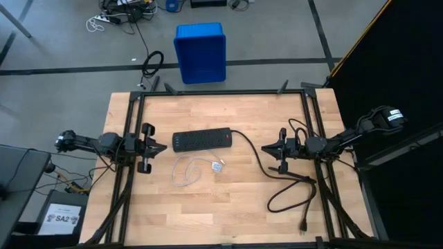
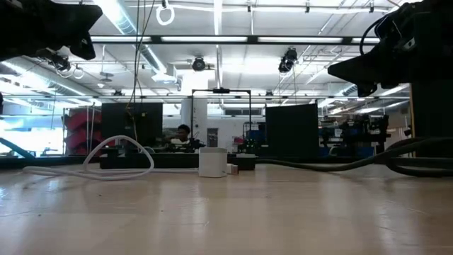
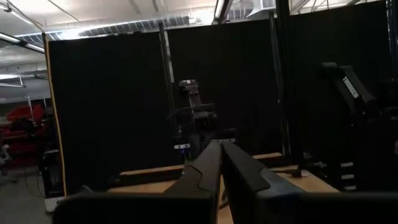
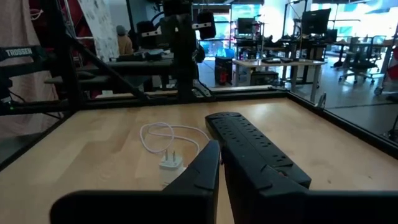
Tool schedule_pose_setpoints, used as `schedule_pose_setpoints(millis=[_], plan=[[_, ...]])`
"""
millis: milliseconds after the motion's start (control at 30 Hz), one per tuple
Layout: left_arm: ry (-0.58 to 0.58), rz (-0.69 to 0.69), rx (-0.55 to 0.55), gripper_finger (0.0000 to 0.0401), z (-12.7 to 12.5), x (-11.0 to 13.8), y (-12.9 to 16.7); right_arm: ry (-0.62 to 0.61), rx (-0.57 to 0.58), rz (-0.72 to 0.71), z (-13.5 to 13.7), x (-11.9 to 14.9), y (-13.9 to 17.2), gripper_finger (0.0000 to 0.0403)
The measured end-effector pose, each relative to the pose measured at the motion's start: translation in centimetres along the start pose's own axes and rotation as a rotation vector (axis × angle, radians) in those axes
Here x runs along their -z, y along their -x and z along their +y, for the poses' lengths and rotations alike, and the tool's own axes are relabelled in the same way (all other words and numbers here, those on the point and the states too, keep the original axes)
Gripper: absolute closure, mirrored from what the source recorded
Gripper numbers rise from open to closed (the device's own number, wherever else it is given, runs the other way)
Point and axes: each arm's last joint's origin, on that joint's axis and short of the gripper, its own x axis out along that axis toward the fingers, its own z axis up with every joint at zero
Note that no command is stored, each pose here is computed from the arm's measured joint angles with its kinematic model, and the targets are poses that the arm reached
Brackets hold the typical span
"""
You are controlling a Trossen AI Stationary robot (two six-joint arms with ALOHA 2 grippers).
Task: Insert USB
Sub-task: Insert the charger cable into the charger adapter
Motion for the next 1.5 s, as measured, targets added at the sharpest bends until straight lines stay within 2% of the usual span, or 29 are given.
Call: schedule_pose_setpoints(millis=[133, 300, 433, 633, 767, 867, 967, 1133, 1267, 1400, 1500], plan=[[-0.029, 0.017, -0.023, 0.04, 0.1, 0.1, 0.0, -0.001, 0.001, -0.003, 0.0, 0.0, 0.0, 0.0398], [-0.019, 0.196, -0.191, 0.04, 0.7, -0.4, 0.0, -0.004, 0.001, -0.013, 0.0, -0.2, -0.1, 0.0392], [0.049, 0.398, -0.229, 0.04, 1.0, -1.0, 0.0, -0.008, 0.0, -0.022, 0.0, -0.4, -0.1, 0.0393], [0.18, 0.551, -0.247, 0.04, 0.9, -1.9, -1.1, 0.031, 0.005, -0.044, 0.0, -0.6, -0.1, 0.04], [0.207, 0.646, -0.244, 0.04, 0.4, -0.8, -2.2, 0.039, 0.02, -0.109, 0.0, -1.3, -0.1, 0.0402], [0.176, 0.742, -0.244, 0.04, 0.0, 0.7, -2.8, -0.023, 0.017, -0.121, 0.0, -1.4, -0.1, 0.0399], [0.149, 0.823, -0.24, 0.04, -0.3, 2.0, -3.6, -0.021, 0.022, -0.122, 0.0, -1.5, -0.2, 0.0399], [0.142, 0.859, -0.22, 0.0398, -1.0, 3.6, -5.3, -0.001, 0.019, -0.117, 0.6, -3.1, -1.7, 0.0397], [0.153, 0.877, -0.175, 0.0369, -1.4, 4.1, -6.7, 0.084, 0.017, -0.003, 1.5, -4.5, -4.3, 0.0391], [0.166, 0.899, -0.151, 0.0306, -1.7, 3.9, -8.0, 0.138, 0.029, 0.145, 2.4, -5.3, -7.3, 0.0381], [0.161, 0.916, -0.152, 0.0252, -1.9, 4.0, -8.7, 0.154, 0.035, 0.237, 3.0, -4.7, -9.3, 0.0368]])
